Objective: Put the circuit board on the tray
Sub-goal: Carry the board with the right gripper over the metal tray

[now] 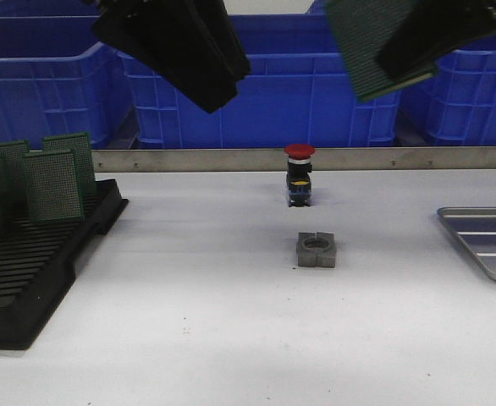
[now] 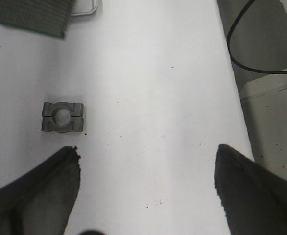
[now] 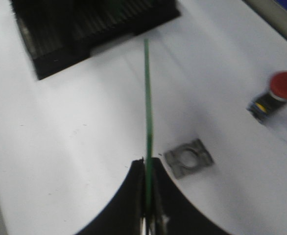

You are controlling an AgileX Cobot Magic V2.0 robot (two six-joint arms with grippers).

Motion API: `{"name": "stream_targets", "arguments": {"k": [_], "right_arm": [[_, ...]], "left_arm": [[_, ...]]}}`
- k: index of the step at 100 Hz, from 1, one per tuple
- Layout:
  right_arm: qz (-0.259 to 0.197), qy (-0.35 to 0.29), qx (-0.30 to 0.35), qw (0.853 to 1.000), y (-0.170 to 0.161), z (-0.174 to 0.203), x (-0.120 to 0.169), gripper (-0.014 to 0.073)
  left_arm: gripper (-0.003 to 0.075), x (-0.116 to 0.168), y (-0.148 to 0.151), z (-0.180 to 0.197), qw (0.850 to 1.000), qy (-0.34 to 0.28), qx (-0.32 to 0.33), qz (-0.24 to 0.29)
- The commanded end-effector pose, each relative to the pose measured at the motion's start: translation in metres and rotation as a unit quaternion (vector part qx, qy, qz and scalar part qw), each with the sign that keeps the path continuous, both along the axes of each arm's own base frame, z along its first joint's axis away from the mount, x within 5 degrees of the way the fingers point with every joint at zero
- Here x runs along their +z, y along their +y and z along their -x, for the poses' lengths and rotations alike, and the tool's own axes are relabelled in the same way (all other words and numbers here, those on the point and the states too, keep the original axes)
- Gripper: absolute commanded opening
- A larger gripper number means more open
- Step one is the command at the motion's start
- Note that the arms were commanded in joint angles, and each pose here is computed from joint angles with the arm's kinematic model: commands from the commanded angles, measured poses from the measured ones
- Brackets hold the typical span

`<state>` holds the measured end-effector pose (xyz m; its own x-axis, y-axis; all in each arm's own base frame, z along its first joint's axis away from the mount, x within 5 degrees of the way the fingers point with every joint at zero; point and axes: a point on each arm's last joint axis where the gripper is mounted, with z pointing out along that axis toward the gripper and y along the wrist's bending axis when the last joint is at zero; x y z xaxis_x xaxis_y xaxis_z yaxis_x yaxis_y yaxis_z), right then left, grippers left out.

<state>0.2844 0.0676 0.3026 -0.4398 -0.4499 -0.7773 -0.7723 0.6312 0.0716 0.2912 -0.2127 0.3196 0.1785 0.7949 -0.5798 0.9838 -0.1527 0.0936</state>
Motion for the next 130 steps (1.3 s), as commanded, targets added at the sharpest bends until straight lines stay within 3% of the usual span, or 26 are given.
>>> {"name": "stream_targets", "arguments": {"k": [1,15,32,45,64,94,107,117,130], "right_arm": [[-0.034,-0.011,-0.072,0.997,-0.028,-0.005,0.018,-0.0069],[-0.069,0.053,-0.184,0.979,-0.074,-0.018,0.001,-0.0069],[-0.131,0.17,-0.305,0.928,-0.119,-0.035,-0.04,-0.0069],[-0.152,0.24,-0.338,0.897,-0.136,-0.045,-0.078,-0.0069],[-0.184,0.296,-0.35,0.87,-0.138,-0.058,-0.116,-0.0069],[-0.189,0.336,-0.356,0.851,-0.139,-0.062,-0.143,-0.0068],[-0.189,0.336,-0.357,0.851,-0.14,-0.062,-0.143,-0.0049],[-0.189,0.337,-0.357,0.85,-0.14,-0.062,-0.143,0.0031],[-0.19,0.338,-0.359,0.849,-0.14,-0.062,-0.143,0.0214]], "left_arm": [[0.0536,0.029,-0.003,0.01,0.999,-0.021,0.003,0.047],[0.0536,0.028,-0.003,0.011,0.999,-0.016,-0.001,0.044],[0.0536,0.028,-0.002,0.012,0.999,-0.011,-0.005,0.042],[0.0536,0.028,-0.002,0.012,0.999,-0.009,-0.006,0.041],[0.0536,0.028,-0.002,0.012,0.999,-0.009,-0.006,0.041],[0.0536,0.028,-0.002,0.012,0.999,-0.009,-0.006,0.041],[0.0536,0.028,-0.002,0.012,0.999,-0.009,-0.006,0.041],[0.0536,0.028,-0.002,0.012,0.999,-0.009,-0.006,0.041],[0.0536,0.028,-0.002,0.012,0.999,-0.009,-0.006,0.041]]}}
